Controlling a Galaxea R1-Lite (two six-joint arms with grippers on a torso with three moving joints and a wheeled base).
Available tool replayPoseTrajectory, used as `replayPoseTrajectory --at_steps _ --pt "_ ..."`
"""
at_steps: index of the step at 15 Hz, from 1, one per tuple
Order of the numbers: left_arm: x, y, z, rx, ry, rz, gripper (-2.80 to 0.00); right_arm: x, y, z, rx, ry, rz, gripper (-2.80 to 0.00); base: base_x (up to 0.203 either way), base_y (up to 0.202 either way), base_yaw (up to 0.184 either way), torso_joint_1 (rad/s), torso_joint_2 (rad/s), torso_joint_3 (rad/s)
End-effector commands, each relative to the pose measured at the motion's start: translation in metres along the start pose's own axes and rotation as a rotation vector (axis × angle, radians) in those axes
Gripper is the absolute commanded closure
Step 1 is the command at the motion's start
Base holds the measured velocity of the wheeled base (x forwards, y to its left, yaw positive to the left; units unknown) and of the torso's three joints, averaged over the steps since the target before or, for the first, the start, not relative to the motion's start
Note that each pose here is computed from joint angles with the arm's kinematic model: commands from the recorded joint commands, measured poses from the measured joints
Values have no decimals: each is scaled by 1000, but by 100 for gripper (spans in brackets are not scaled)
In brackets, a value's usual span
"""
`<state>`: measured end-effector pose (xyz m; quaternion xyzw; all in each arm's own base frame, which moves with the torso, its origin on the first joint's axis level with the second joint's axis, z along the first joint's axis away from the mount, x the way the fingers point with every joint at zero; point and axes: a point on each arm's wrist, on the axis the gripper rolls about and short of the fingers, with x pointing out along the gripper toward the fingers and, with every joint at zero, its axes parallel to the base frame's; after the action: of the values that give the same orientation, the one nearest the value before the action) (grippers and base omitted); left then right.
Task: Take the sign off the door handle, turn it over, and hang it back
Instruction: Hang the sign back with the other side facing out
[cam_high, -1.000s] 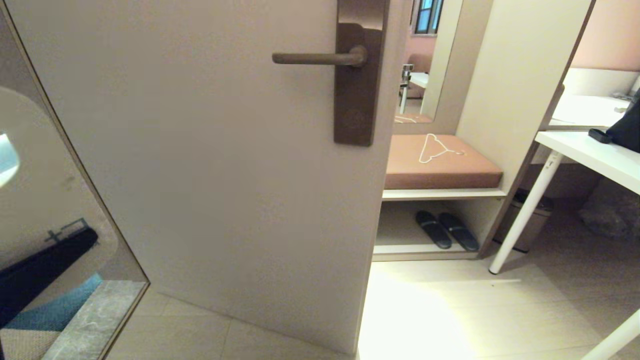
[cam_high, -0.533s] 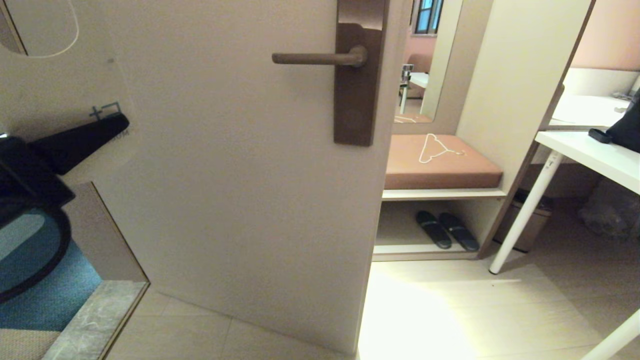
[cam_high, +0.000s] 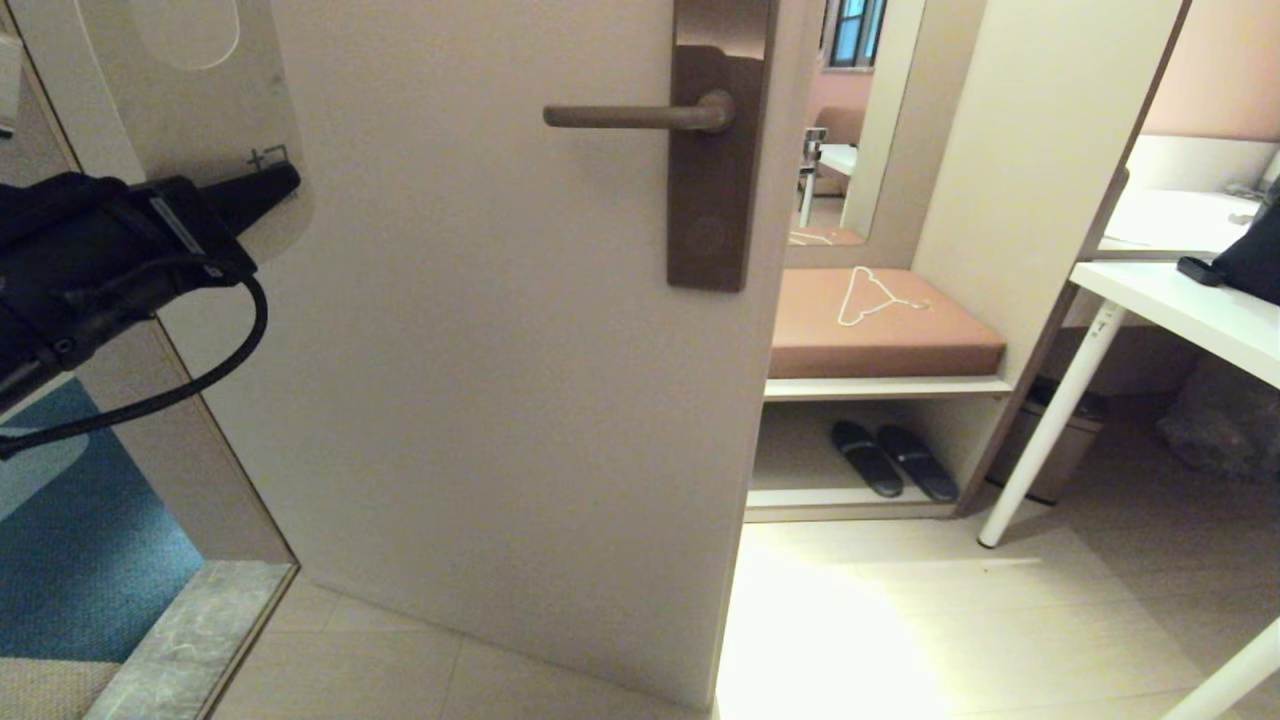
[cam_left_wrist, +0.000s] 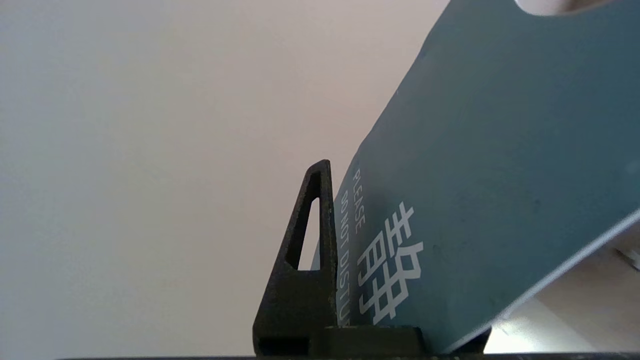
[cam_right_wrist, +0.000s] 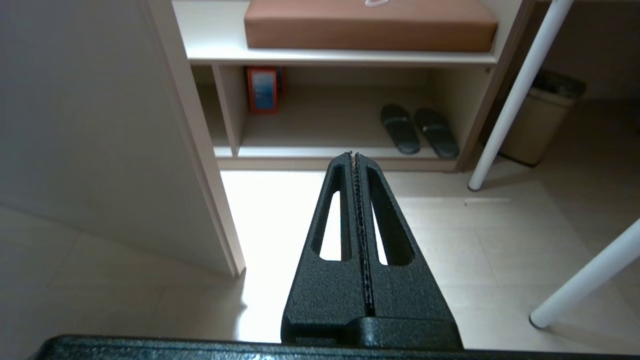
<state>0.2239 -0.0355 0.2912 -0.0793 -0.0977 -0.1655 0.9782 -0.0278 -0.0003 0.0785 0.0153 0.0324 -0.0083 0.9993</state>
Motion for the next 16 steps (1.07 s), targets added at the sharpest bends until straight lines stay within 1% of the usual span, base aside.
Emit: replayPoseTrajectory --at_steps 1,3,4,6,8,16 --pt "18 10 -3 2 5 25 0 2 0 -1 0 -22 1 0 0 0 0 0 0 0" --pt "34 22 1 12 -10 52 0 4 0 -1 0 -57 0 0 0 0 0 0 0 0" --pt "39 30 -1 15 -2 61 0 5 0 -1 2 -70 1 0 0 0 0 0 0 0" --pt "45 42 -1 23 5 46 0 5 0 -1 1 -77 1 0 0 0 0 0 0 0" --pt "49 46 -1 26 3 46 0 5 0 -1 1 -77 0 0 0 0 0 0 0 0" --pt "48 44 2 27 -5 37 0 5 0 -2 1 -76 1 0 0 0 0 0 0 0"
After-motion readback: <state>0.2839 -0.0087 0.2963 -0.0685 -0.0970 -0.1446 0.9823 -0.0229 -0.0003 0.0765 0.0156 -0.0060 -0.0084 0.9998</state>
